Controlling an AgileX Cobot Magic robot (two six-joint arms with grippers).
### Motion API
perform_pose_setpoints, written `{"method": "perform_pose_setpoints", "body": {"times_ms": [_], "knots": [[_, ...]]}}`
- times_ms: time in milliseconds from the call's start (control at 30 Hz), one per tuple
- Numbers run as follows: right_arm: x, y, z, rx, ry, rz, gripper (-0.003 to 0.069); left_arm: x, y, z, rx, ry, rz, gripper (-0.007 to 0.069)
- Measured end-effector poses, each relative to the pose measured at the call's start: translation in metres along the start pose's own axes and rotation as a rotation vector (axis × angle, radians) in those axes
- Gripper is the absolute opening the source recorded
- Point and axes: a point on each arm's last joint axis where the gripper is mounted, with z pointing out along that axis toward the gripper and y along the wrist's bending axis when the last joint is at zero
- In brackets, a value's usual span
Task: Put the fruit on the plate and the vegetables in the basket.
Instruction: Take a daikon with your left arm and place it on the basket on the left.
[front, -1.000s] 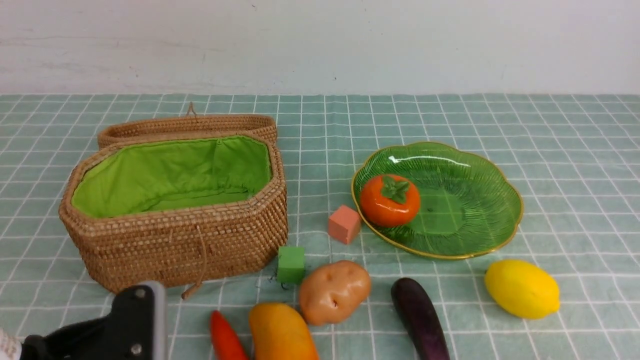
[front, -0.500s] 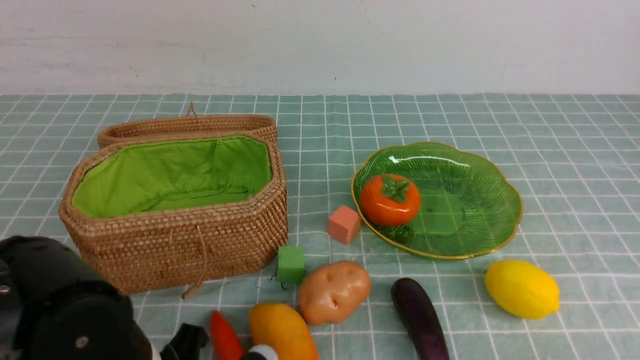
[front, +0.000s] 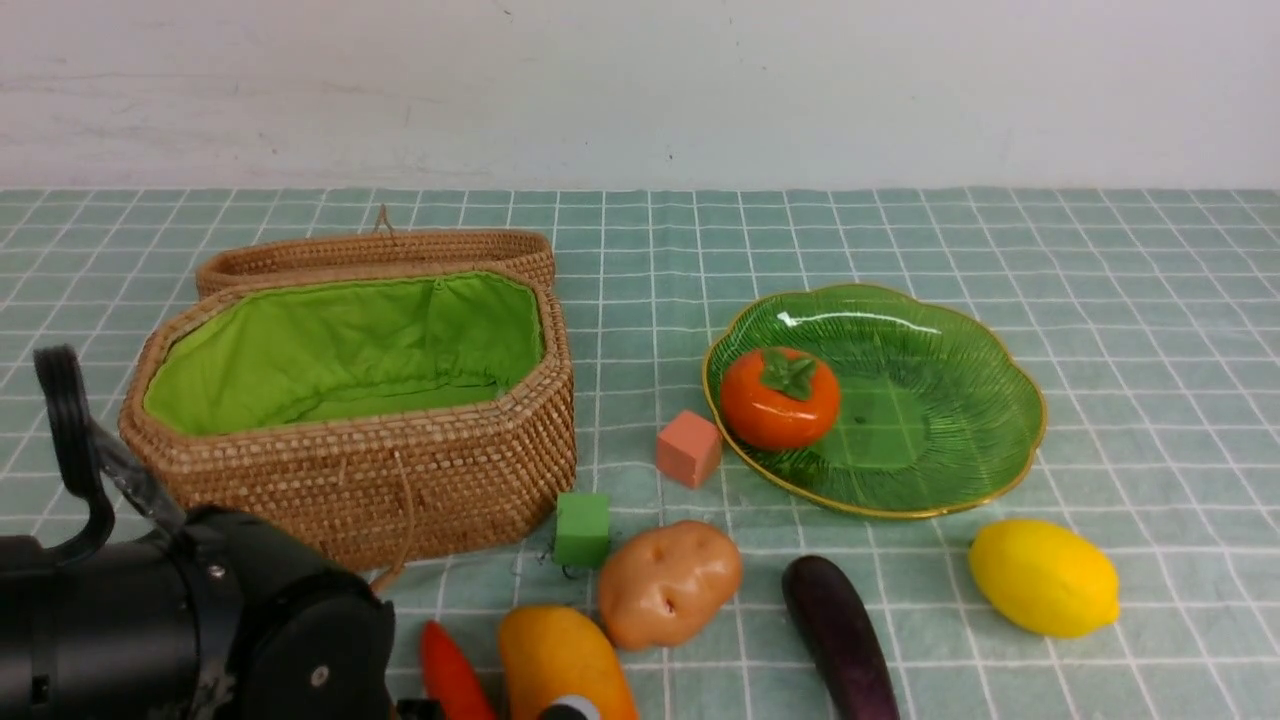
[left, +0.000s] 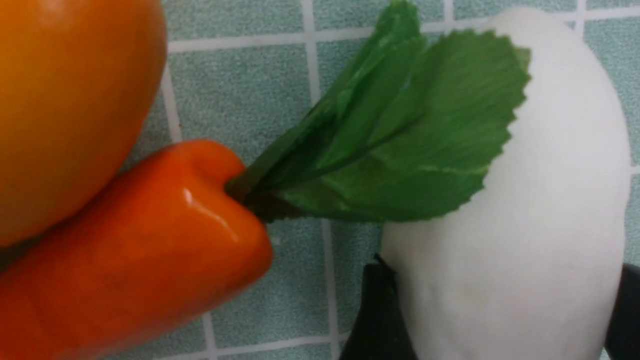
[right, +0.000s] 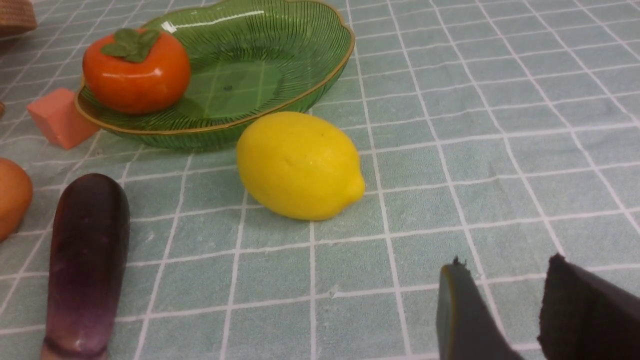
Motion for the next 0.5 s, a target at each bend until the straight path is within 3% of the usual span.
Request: {"method": "perform_pose_setpoints", "body": {"times_ms": [300,500], "knots": [[0.000,0.000,0.000,0.000,0.000,0.000,0.0242,0.001,-0.002,-0.002,0.012,0.011,-0.018,0.0510],[0.000,0.000,0.000,0.000,0.000,0.000,0.0242,0.009,-0.014,-0.029,-0.025,0.001,-0.007,0.0510]]}}
